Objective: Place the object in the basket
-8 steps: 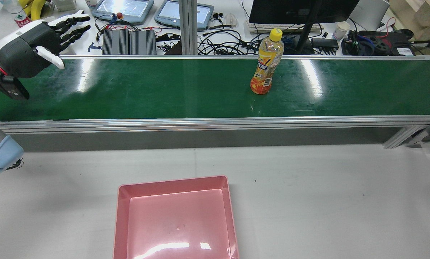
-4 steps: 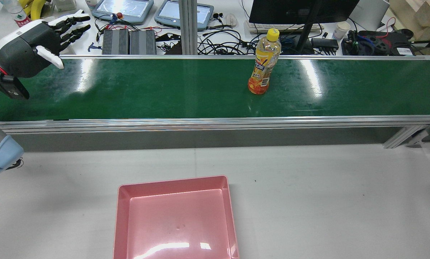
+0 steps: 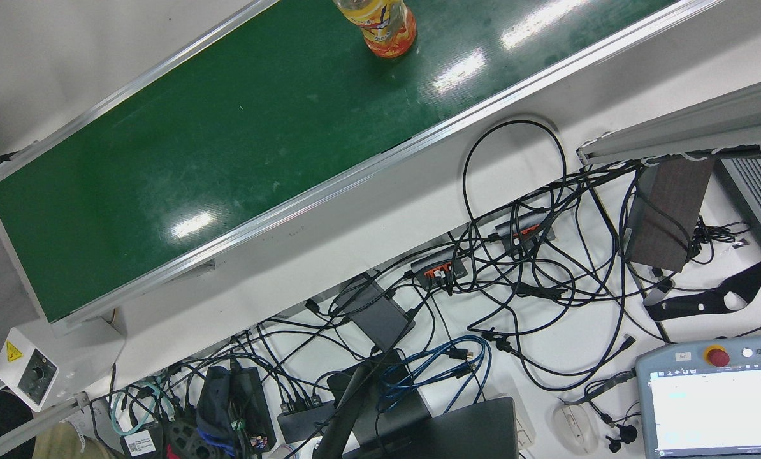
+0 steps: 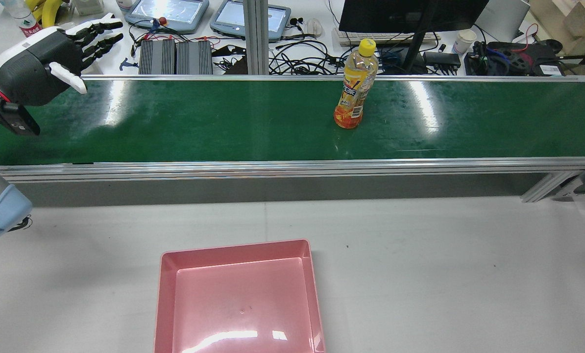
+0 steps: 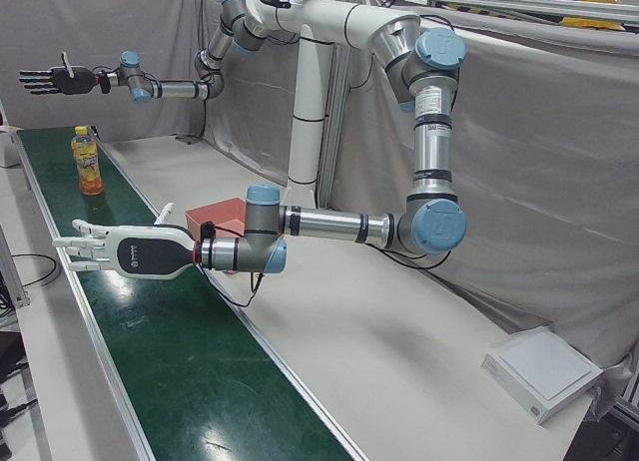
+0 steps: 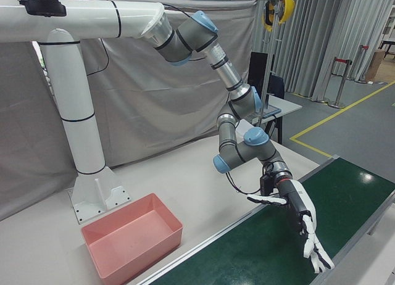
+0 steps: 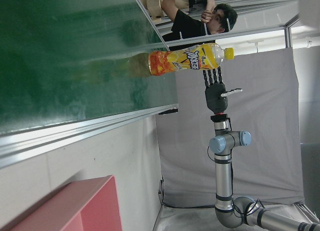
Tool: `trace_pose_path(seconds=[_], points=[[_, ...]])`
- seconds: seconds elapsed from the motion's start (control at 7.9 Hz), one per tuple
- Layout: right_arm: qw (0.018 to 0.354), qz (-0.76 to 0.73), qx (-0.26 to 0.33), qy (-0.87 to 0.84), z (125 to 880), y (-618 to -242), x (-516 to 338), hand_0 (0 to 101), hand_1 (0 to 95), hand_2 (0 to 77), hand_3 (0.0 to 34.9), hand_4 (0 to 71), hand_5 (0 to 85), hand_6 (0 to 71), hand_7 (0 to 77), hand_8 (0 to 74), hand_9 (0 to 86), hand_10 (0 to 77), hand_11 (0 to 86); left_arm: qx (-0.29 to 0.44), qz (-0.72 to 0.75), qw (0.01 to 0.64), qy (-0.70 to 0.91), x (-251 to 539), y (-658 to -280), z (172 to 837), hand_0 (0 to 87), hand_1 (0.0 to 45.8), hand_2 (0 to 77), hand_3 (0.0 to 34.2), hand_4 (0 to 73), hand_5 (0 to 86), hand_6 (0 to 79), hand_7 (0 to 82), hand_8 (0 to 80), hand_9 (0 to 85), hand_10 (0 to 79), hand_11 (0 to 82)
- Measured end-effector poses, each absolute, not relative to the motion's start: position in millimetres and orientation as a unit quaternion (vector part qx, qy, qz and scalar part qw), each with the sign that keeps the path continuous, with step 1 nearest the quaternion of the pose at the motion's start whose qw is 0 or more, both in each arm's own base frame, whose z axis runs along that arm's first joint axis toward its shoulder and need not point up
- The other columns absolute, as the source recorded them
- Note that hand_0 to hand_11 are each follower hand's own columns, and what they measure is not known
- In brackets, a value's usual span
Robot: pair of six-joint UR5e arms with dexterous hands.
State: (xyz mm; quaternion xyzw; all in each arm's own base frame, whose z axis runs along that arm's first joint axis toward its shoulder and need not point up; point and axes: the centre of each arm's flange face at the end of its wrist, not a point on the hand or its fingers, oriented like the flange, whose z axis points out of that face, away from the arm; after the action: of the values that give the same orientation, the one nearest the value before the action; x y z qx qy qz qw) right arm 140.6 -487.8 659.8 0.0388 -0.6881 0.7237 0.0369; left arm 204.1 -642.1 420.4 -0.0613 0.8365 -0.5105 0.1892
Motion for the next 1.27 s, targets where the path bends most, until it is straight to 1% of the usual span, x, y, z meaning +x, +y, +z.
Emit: trace_pose_path(seconds=[0.13, 0.25, 0.63, 0.89, 1.27], points=[[0.037, 0.724, 0.039, -0.688, 660, -488, 141, 0, 0.0, 0.5, 0.0, 0.0, 0.0, 0.0, 0.5, 0.0, 0.0, 0.0, 0.0, -0.061, -0.511, 0.189, 0.837, 204, -642, 421, 58.8, 1.6, 0.5, 0.5, 13.1, 18.0, 0.5, 1.1, 7.6, 9.8, 1.1, 2.7], [0.037, 0.724, 0.039, -0.688, 660, -488, 141, 0, 0.0, 0.5, 0.0, 0.0, 0.0, 0.0, 0.5, 0.0, 0.0, 0.0, 0.0, -0.061, -0.51, 0.188, 0.837, 204, -642, 421, 58.1, 1.6, 0.5, 0.5, 11.4, 17.5, 0.5, 1.1, 7.6, 9.8, 1.1, 2.7], [0.037, 0.724, 0.039, -0.688, 660, -488, 141, 0, 0.0, 0.5, 0.1, 0.0, 0.0, 0.0, 0.5, 0.0, 0.0, 0.0, 0.0, -0.069, -0.502, 0.177, 0.844, 204, -642, 422, 58.7, 2.7, 0.5, 0.5, 12.0, 17.5, 0.5, 1.1, 7.6, 9.8, 1.1, 3.8], [0.037, 0.724, 0.039, -0.688, 660, -488, 141, 0, 0.0, 0.5, 0.0, 0.0, 0.0, 0.0, 0.5, 0.0, 0.0, 0.0, 0.0, -0.086, -0.502, 0.167, 0.844, 206, -642, 427, 59.1, 2.7, 0.5, 0.5, 13.1, 17.5, 0.5, 1.1, 7.6, 9.8, 1.6, 3.8], [0.037, 0.724, 0.039, -0.688, 660, -488, 141, 0, 0.0, 0.5, 0.0, 0.0, 0.0, 0.0, 0.5, 0.0, 0.0, 0.0, 0.0, -0.11, -0.503, 0.153, 0.844, 212, -649, 448, 59.6, 2.2, 0.5, 0.5, 12.5, 17.5, 0.5, 1.1, 7.6, 9.8, 1.6, 3.8]])
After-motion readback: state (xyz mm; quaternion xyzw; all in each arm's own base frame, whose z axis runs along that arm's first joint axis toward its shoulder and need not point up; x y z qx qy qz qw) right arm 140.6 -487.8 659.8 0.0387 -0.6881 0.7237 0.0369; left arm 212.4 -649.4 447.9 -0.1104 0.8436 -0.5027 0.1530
